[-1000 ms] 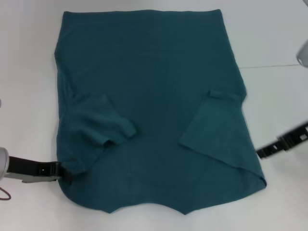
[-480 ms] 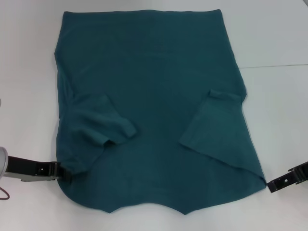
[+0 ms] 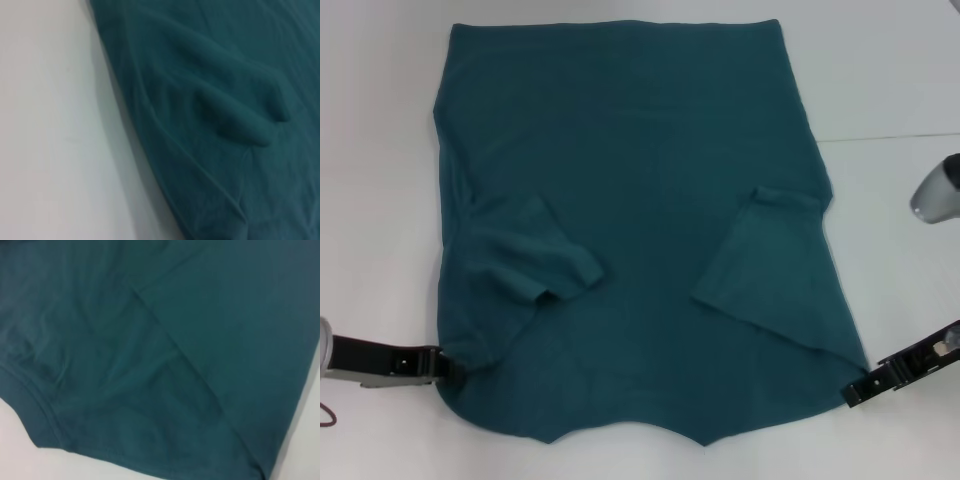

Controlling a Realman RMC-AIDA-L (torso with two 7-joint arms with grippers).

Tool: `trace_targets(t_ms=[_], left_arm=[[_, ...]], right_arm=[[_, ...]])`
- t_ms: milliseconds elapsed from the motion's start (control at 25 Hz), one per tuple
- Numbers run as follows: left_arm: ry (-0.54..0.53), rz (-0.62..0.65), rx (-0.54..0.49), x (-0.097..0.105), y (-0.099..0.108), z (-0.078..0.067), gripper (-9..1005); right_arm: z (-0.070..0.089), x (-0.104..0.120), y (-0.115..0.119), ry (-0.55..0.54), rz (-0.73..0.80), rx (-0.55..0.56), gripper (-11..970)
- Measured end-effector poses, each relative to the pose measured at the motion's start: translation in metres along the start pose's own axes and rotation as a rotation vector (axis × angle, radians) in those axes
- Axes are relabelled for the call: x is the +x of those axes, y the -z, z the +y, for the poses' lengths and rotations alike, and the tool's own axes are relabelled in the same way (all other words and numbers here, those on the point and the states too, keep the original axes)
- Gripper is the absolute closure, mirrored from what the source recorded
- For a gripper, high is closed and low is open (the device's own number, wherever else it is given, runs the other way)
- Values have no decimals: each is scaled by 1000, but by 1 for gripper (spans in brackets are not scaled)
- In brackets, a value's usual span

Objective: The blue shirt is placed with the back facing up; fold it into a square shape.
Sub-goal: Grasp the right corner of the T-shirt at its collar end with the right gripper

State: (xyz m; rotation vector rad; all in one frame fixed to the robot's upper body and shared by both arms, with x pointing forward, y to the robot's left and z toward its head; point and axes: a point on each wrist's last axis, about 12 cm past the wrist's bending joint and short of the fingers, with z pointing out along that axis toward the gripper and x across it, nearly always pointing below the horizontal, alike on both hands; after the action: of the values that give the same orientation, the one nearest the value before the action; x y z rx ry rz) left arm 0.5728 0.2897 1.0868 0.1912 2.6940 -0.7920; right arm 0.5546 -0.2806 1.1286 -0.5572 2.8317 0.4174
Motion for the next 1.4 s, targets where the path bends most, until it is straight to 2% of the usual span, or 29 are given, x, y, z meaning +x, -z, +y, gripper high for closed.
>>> trace_targets(t_ms=[40,240,1400], left_arm=[[1,1,-1,0,0,0,953],[1,1,-1,1,0,1,953],[1,2,0,1,1,1,952]], right_arm=[[1,-1,-2,5,8,-1,58],[2,-3,-8,10,32,17,258],[14,-20,-19,67,61,76,260]])
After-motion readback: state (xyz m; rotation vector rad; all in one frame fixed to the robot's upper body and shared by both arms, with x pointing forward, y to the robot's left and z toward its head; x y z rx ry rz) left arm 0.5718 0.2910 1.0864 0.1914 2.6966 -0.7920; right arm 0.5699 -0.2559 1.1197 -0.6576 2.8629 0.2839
